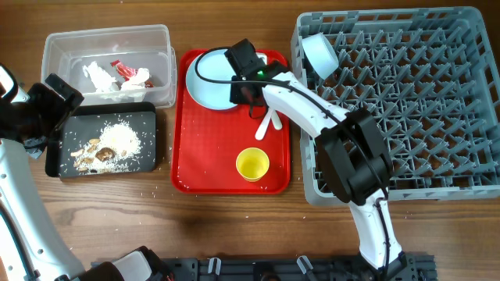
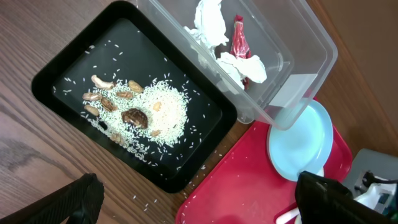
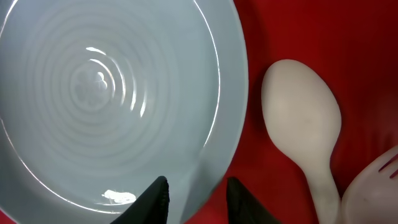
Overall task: Sort waste into correct bins and load items into the dishwasher rack
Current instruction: 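Lift the blue plate and stand it upright in the rack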
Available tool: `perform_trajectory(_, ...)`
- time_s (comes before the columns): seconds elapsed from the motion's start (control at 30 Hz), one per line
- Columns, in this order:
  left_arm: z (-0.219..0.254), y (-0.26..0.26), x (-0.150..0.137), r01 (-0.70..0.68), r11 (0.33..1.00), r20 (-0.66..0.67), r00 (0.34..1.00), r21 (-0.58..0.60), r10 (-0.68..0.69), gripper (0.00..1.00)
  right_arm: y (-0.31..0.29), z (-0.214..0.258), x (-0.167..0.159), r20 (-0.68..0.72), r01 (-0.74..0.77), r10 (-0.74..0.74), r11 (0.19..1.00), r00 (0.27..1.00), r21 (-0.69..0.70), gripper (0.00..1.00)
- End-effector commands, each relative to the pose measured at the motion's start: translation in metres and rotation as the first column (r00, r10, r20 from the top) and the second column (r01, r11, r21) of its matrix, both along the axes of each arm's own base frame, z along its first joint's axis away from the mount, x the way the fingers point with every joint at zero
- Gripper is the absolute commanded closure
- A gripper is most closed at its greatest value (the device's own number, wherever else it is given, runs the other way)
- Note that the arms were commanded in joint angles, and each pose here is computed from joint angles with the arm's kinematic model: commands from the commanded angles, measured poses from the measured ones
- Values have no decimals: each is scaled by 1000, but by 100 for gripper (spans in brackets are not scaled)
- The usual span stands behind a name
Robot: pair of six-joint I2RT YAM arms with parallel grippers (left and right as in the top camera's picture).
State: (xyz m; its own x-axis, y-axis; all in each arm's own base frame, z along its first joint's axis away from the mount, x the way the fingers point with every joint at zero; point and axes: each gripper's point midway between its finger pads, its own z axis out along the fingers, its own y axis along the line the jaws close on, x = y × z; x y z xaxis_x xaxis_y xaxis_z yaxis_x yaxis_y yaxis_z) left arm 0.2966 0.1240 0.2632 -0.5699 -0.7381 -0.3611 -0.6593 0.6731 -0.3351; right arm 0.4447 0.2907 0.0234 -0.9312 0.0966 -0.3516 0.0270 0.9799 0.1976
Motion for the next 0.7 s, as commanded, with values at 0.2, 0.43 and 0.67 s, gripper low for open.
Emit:
perform_trajectory(0.2,8,1,-1,-9,1000,22,1000,15,9,0,-2,-39,-9,-111,97,-94,995,989,16,78)
perform_trajectory(0.43,8,1,-1,-9,1000,22,1000,15,9,0,0,-35,-6,-101,93,-90,995,991,33,96)
perform_trajectory(0.67,8,1,-1,-9,1000,22,1000,15,9,0,-14,129,27,285,-150,141,989,948,7,96)
